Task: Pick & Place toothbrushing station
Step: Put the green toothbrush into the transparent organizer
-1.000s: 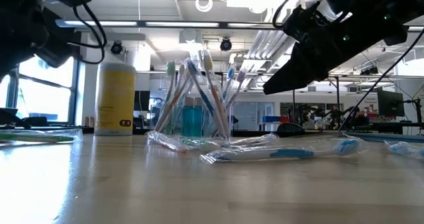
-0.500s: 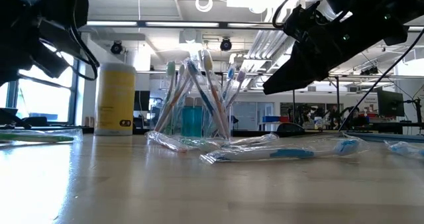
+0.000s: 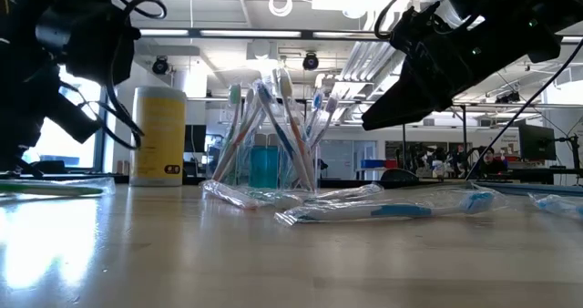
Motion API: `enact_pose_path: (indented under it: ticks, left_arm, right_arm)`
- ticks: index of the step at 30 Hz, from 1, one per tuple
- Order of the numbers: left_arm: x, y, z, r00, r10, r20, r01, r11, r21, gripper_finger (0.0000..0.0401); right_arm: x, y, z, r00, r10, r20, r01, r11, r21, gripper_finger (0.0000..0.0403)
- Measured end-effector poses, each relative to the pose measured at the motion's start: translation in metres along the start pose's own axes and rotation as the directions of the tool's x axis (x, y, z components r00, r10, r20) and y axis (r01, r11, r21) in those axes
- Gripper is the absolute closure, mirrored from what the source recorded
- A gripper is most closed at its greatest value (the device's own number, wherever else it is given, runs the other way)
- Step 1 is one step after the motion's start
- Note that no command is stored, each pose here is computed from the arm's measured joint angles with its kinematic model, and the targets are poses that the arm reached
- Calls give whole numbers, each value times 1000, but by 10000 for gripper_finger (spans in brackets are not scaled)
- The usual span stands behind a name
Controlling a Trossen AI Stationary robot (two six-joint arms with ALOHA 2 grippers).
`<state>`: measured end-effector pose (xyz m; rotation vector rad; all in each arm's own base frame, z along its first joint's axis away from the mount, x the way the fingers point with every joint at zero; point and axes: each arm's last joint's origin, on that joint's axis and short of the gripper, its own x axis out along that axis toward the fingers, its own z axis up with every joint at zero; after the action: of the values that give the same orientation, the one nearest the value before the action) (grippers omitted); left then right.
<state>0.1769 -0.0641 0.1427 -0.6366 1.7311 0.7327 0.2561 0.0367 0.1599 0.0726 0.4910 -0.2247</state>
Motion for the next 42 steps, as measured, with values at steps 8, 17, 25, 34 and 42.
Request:
enact_pose_path:
  ticks: [8,17,25,34,42]
  left_arm:
    - [20,-3,3,998,-10,-55,16,994,111,256]
    - [-18,-28,14,981,-31,192,-53,908,416,385]
    - [-98,-58,14,771,-63,634,-436,673,598,393]
    - [-130,-106,4,431,-135,892,-895,63,442,388]
    - [-110,-152,24,243,-123,962,-906,-382,180,387]
  right_arm:
    - [0,1,0,999,43,-10,-43,999,21,102]
    - [0,3,2,996,94,4,-94,995,27,102]
    - [1,3,8,983,179,51,-185,959,216,102]
    - [5,-15,24,945,288,158,-327,794,512,102]
    - [4,-24,39,907,302,293,-415,759,501,102]
